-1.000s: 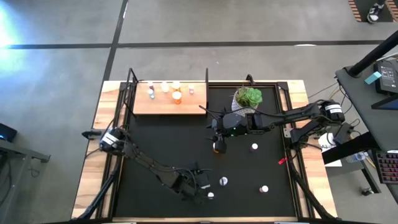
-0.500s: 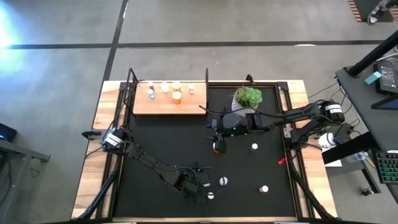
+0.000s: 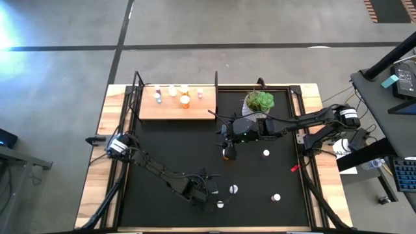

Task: Pick and place medicine bottles onto shelf by color
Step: Put the bottom left white pill bottle on the shelf aligned with the other white pill bottle

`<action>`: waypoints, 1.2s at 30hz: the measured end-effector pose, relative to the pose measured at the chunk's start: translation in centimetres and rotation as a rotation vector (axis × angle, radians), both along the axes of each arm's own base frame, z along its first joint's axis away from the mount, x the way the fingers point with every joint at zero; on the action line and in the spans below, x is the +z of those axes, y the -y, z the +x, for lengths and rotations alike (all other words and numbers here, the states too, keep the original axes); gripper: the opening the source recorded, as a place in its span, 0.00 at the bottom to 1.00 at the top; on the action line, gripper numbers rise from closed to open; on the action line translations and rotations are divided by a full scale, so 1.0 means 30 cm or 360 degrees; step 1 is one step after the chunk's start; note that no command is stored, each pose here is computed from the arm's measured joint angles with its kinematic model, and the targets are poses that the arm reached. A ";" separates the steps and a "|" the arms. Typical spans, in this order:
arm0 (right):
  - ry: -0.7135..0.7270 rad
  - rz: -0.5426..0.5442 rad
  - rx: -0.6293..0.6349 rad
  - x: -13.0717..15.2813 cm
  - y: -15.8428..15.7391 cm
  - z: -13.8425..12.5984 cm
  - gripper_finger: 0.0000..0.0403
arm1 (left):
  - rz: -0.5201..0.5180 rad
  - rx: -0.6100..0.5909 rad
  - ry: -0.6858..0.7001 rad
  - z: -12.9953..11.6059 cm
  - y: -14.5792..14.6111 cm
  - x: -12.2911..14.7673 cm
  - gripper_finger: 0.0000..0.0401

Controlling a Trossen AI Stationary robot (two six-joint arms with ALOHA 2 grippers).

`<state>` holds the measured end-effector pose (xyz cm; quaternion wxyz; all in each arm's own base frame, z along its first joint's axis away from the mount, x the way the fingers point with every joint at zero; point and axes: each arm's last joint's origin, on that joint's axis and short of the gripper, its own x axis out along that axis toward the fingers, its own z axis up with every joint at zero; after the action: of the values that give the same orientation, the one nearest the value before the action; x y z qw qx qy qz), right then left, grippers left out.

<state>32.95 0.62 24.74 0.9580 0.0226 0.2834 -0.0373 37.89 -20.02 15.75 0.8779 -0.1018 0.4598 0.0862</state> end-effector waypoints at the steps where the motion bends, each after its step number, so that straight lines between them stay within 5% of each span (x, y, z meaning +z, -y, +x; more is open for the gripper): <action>1: -0.0001 -0.0001 0.0000 0.000 0.000 0.000 0.57 | 0.0003 -0.0004 0.0000 0.000 0.000 0.000 0.31; 12: 0.0000 -0.0001 0.0000 0.000 0.000 0.000 0.57 | 0.0254 0.0029 0.0085 -0.035 0.024 0.029 0.33; 22: 0.0000 0.0000 0.0000 0.000 0.000 0.000 0.57 | 0.0529 0.0377 0.0209 -0.145 -0.002 0.019 0.33; 36: 0.0000 0.0000 0.0000 0.000 0.000 0.000 0.57 | 0.0559 0.0807 0.0956 -0.216 -0.053 -0.087 0.36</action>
<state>32.95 0.62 24.74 0.9580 0.0225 0.2834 -0.0373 31.42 -18.43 13.15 0.9278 -0.0812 0.1226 0.3428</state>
